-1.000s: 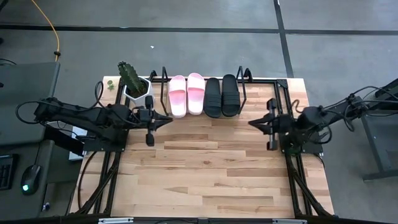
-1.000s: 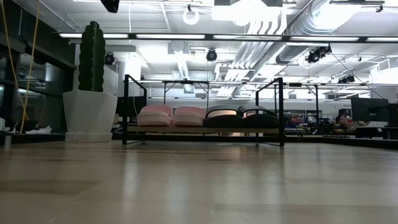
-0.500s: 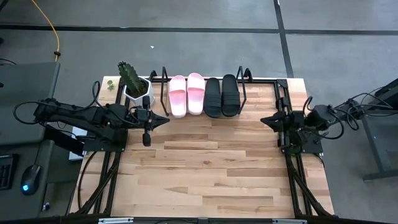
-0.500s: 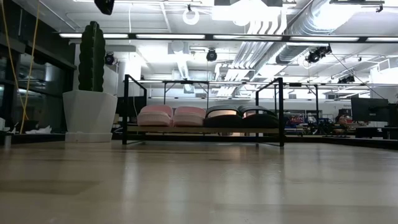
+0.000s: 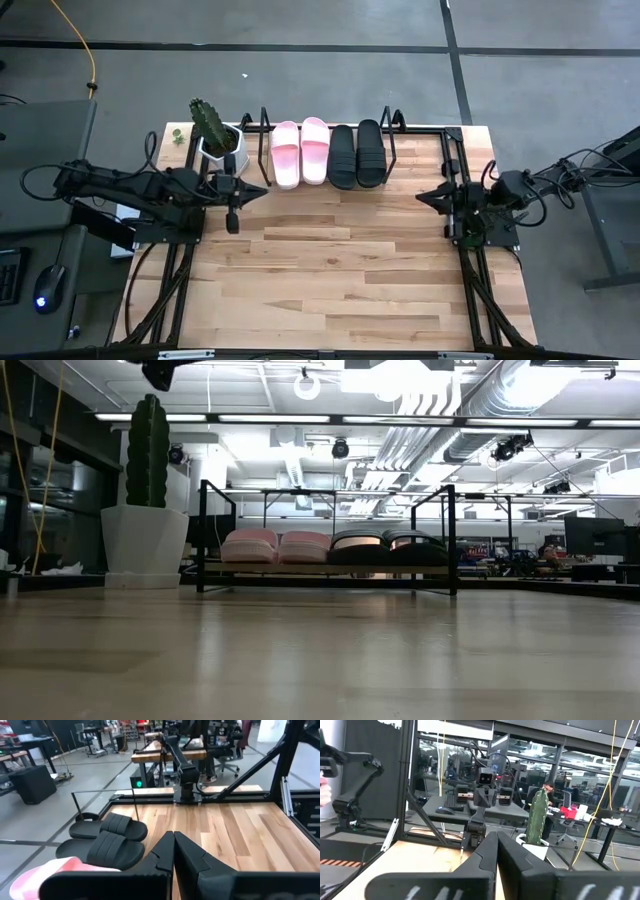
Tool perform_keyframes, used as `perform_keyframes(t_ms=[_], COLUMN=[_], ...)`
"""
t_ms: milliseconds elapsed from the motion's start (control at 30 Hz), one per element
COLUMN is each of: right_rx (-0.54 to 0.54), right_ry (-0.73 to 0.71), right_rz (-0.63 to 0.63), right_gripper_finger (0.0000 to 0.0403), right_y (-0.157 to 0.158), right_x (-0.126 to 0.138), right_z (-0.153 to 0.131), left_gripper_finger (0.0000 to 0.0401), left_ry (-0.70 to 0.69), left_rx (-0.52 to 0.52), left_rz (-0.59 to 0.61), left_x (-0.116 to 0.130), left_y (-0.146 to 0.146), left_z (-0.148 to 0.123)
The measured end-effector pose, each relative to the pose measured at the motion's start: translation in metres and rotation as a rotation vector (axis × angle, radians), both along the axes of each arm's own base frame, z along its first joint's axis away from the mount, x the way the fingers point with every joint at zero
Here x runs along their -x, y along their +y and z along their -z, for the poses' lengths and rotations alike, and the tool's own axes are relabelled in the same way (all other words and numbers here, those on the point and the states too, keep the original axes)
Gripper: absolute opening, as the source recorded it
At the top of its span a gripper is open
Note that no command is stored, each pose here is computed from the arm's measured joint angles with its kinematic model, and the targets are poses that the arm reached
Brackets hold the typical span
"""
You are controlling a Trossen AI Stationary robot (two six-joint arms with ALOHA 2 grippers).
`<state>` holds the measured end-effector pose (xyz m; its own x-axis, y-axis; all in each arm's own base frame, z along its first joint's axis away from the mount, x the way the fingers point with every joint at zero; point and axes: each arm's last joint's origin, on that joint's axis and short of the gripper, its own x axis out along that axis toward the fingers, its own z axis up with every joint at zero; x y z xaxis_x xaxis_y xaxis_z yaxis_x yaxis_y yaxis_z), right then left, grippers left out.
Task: Pick and place slides into the shelf
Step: Return to Home Position
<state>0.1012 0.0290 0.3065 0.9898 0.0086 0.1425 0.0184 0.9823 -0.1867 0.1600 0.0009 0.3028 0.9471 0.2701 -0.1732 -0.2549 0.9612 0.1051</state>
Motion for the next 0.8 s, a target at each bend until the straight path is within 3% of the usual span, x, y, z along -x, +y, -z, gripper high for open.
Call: perform_keyframes(t_ms=[367, 500, 800], right_rx=[0.009, 0.004, -0.030], right_ry=[0.012, 0.015, -0.193], right_rz=[-0.036, -0.043, -0.002], right_gripper_finger=[0.0000, 0.0000, 0.0000], right_y=[0.001, 0.002, -0.005], right_x=[0.000, -0.001, 0.015], right_z=[0.001, 0.004, 0.029], left_gripper_finger=[0.0001, 0.0001, 0.0000], left_ry=[-0.146, -0.201, -0.216], left_rx=[0.057, 0.065, 0.068], left_rz=[-0.007, 0.014, 0.065], left_x=[0.034, 0.044, 0.052], left_y=[0.002, 0.002, 0.001], left_z=[0.038, 0.040, 0.041])
